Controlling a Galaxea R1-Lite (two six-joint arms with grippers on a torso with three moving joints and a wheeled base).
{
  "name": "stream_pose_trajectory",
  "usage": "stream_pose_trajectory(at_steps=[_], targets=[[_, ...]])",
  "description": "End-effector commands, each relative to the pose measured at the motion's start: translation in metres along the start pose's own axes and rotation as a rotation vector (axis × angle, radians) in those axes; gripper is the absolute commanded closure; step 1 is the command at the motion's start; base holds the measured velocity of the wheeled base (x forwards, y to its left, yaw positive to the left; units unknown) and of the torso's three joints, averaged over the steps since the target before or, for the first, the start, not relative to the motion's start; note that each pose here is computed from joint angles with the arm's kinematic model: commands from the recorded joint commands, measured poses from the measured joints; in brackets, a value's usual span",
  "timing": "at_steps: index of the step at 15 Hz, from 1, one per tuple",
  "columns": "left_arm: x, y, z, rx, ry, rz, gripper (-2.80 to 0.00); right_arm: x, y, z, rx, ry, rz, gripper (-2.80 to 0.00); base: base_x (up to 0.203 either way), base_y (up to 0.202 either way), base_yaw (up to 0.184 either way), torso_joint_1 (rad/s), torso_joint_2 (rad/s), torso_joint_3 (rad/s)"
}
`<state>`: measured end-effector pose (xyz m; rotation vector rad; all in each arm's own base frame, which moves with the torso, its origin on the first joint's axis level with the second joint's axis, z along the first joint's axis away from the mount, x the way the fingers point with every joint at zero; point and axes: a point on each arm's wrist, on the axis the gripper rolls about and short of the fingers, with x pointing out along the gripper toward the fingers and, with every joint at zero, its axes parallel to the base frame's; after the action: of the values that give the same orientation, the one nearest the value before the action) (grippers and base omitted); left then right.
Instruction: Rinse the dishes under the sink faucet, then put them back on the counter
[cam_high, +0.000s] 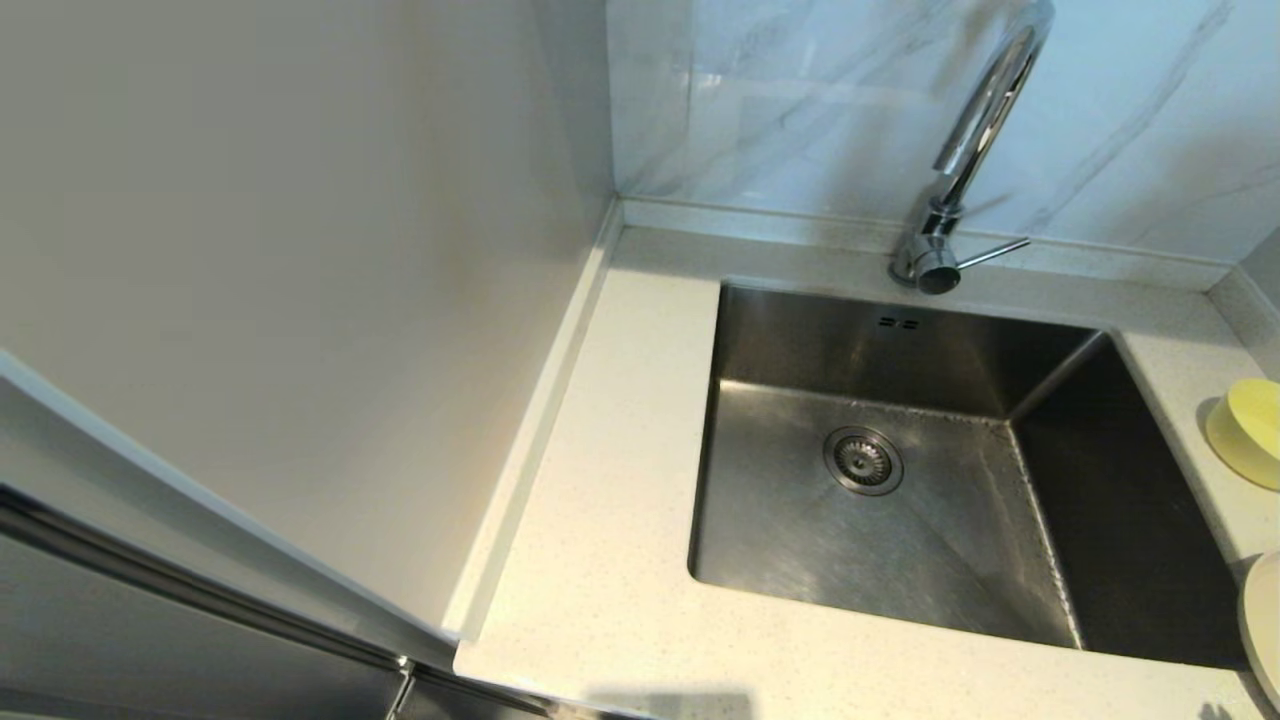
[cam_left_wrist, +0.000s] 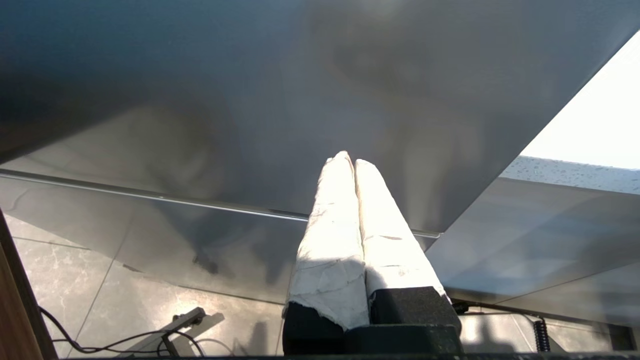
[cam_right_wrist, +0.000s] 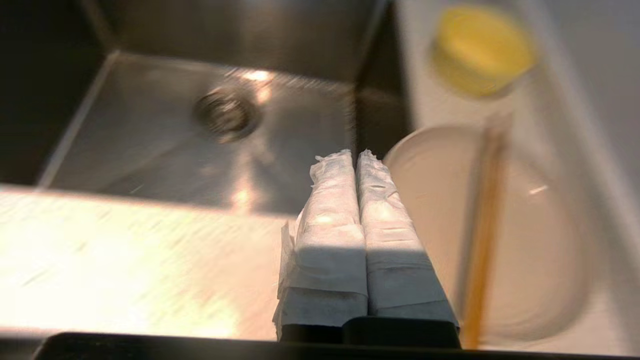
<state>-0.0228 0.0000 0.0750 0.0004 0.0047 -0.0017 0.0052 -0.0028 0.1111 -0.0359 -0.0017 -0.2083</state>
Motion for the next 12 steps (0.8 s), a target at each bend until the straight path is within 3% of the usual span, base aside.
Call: stream_pose_trajectory(at_steps=[1, 2, 5, 12], targets=[[0.000, 0.000, 0.000, 0.000, 0.000, 0.000, 0.00, -0.002, 0.002, -0.014, 0.018, 0.091, 0.068, 0.00, 0.000, 0.000, 0.000, 0.000, 0.00, 0.000], [0.000, 0.000, 0.000, 0.000, 0.000, 0.000, 0.00, -0.003, 0.003, -0.019, 0.018, 0.147, 0.118, 0.00, 0.000, 0.000, 0.000, 0.000, 0.00, 0.000], [0.000, 0.000, 0.000, 0.000, 0.000, 0.000, 0.00, -0.007, 0.003, -0.037, -0.036, 0.317, 0.131, 0.00, 0.000, 0.000, 0.000, 0.000, 0.00, 0.000], [0.000, 0.000, 0.000, 0.000, 0.000, 0.000, 0.00, -0.007, 0.003, -0.038, -0.021, 0.329, 0.128, 0.00, 0.000, 0.000, 0.000, 0.000, 0.00, 0.000]])
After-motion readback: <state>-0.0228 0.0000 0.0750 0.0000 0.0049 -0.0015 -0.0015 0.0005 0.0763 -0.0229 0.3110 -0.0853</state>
